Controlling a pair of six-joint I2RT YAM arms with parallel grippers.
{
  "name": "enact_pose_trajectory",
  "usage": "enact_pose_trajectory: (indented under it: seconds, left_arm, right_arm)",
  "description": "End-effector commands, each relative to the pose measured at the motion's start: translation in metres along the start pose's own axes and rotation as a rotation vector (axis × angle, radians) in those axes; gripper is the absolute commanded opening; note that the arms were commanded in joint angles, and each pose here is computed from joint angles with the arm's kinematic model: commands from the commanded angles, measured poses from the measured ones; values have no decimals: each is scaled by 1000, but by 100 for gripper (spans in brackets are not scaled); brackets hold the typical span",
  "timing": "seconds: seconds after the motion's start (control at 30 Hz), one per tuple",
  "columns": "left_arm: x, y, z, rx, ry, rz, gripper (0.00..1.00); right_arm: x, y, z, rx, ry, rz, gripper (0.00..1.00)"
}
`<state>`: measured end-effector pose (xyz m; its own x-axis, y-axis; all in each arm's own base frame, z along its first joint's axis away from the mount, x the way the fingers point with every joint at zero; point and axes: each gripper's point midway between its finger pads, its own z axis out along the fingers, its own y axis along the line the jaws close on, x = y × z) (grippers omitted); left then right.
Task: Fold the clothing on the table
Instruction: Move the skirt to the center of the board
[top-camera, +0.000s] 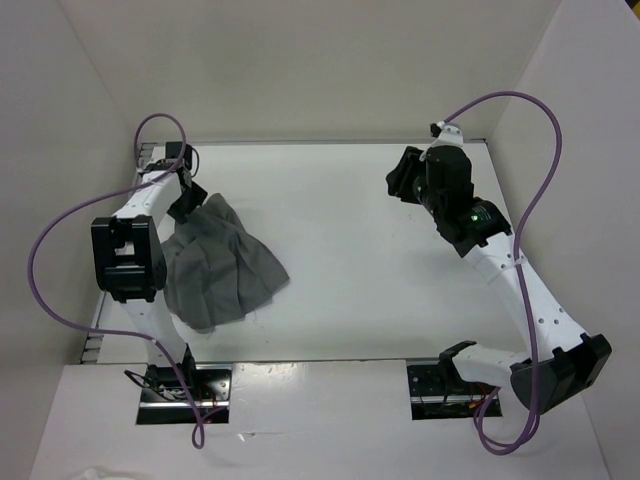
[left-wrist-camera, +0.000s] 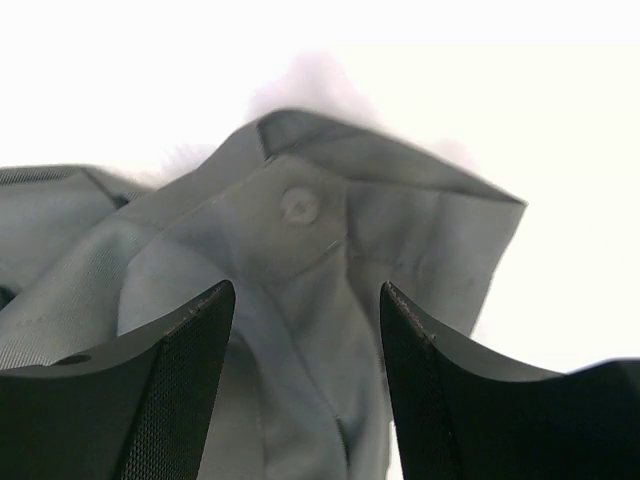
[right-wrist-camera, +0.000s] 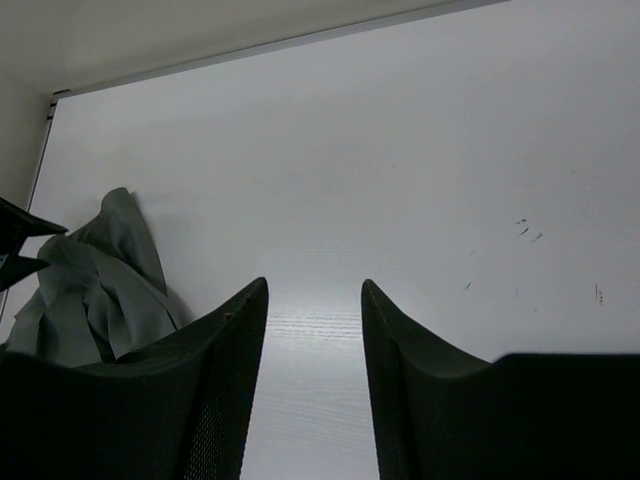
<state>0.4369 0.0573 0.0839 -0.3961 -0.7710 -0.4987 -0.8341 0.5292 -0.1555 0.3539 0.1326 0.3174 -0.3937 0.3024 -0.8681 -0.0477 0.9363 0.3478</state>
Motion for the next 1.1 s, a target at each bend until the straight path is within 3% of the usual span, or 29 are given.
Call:
enact_pose_trajectory:
  seconds: [0.0, 0.17, 0.27, 0.3, 0.33, 0.37, 0.4, 0.47, 0.57, 0.6, 0.63, 0.7, 0.73, 0.77, 0.83, 0.93, 1.07]
  left_arm:
    - [-16, -10, 6, 8, -36, -49, 68]
    - [-11, -7, 23, -16, -8, -22, 66]
    - [-7, -9, 26, -18, 17, 7, 58]
    - [-4, -8, 29, -19, 30, 19, 49]
    - [-2, -9, 29, -13, 37, 19, 24]
    - [-1, -10, 28, -7, 44, 31, 9]
    - [0, -14, 23, 18, 59, 27, 0]
    - [-5, -32, 5, 119, 54, 69, 0]
    - [4, -98, -60, 389, 10, 238, 0]
    - [17, -123, -85, 511, 55, 296, 0]
    - [26, -160, -130, 650, 53, 372, 0]
    - [45, -194, -187, 860, 79, 520, 0]
    - [76, -209, -226, 1001, 155, 604, 0]
    - [69, -225, -275, 1129, 107, 634, 0]
    - [81, -229, -330, 1302, 133, 709, 0]
    - [73, -224, -390, 1429, 89, 721, 0]
    - [45, -209, -406, 1450, 39, 640, 0]
  right_arm:
    - [-21, 9, -2, -37, -60, -3, 48]
    - [-18, 10, 1, -42, -48, -5, 48]
    - [-18, 10, 1, -42, -48, -5, 48]
    - [-18, 10, 1, -42, -48, -5, 48]
    - [-18, 10, 1, -42, -48, -5, 48]
    - [-18, 10, 1, -42, -48, -5, 48]
    - [-18, 10, 1, -42, -48, -5, 48]
    - [-20, 11, -2, -46, -56, -3, 48]
    - [-20, 11, -2, -46, -56, 6, 48]
    - [-21, 9, -2, -35, -61, 6, 48]
    - [-22, 7, -2, -23, -67, 19, 48]
    - [-21, 3, -2, 2, -67, 28, 48]
    - [-26, 3, -3, 7, -80, 40, 48]
    - [-24, 0, -3, 22, -74, 38, 48]
    - [-25, -1, -3, 30, -78, 38, 48]
    - [-24, -6, -3, 57, -80, 45, 48]
    - [-26, -10, -5, 84, -84, 53, 48]
